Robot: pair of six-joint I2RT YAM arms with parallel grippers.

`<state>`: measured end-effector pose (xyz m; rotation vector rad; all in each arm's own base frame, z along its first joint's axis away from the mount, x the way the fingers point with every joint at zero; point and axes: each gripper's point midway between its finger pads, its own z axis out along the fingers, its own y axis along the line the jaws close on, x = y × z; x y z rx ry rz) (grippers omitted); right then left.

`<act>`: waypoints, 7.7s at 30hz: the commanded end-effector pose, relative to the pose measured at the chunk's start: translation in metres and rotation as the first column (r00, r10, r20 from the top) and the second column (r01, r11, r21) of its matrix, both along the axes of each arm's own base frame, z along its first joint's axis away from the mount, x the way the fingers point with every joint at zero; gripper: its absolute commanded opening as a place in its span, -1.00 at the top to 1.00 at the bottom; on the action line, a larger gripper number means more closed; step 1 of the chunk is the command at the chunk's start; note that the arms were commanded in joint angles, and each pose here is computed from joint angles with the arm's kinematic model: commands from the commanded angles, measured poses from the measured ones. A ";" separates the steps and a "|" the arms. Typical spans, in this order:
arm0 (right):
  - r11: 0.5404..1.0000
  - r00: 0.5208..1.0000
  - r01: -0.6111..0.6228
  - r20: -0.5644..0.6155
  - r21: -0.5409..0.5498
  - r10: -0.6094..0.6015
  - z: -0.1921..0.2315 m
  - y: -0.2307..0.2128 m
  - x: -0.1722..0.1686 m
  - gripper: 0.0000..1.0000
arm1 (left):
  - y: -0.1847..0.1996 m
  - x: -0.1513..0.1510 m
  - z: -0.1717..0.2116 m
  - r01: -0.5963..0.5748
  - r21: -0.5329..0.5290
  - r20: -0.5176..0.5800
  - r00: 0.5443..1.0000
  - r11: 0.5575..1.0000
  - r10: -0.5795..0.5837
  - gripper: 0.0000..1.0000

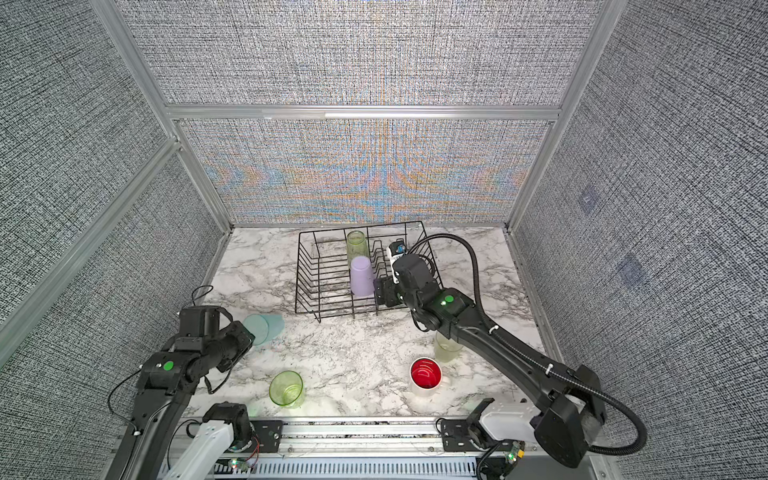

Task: Load the cups into the dish rack
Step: 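Open the right gripper and withdraw it while left gripper grasps the teal cup, then lift the teal cup toward the right gripper while right gripper approaches it, then grasp the teal cup with the right gripper, then open the left gripper, then carry the teal cup over the rack with the right gripper and lower it, then open the right gripper to stand the teal cup in the rack and withdraw, then lower the left gripper onto the lime-green cup and grasp it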

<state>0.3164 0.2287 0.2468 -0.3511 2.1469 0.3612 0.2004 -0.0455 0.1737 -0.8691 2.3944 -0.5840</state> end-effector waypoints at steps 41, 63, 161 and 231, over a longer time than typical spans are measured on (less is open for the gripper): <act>0.289 0.724 -0.384 0.092 0.877 0.683 0.117 0.098 -0.086 -0.98 | -0.181 0.038 0.150 0.848 -0.296 0.654 0.516 0.440 -0.553 1.00; 0.124 0.672 -0.331 0.142 0.936 0.727 0.125 0.113 -0.079 -0.53 | -0.206 0.057 0.129 0.843 -0.317 0.625 0.530 0.434 -0.573 1.00; 0.839 0.938 -0.309 0.004 -0.449 0.347 -0.144 0.213 0.200 -0.56 | -0.030 0.023 -0.043 0.339 0.198 -0.143 0.938 0.920 -0.315 -0.78; 0.981 0.934 -0.150 0.309 -0.125 0.182 0.068 0.026 0.020 -0.98 | -0.120 -0.073 -0.073 0.653 0.104 -0.393 0.719 0.750 -0.572 -0.43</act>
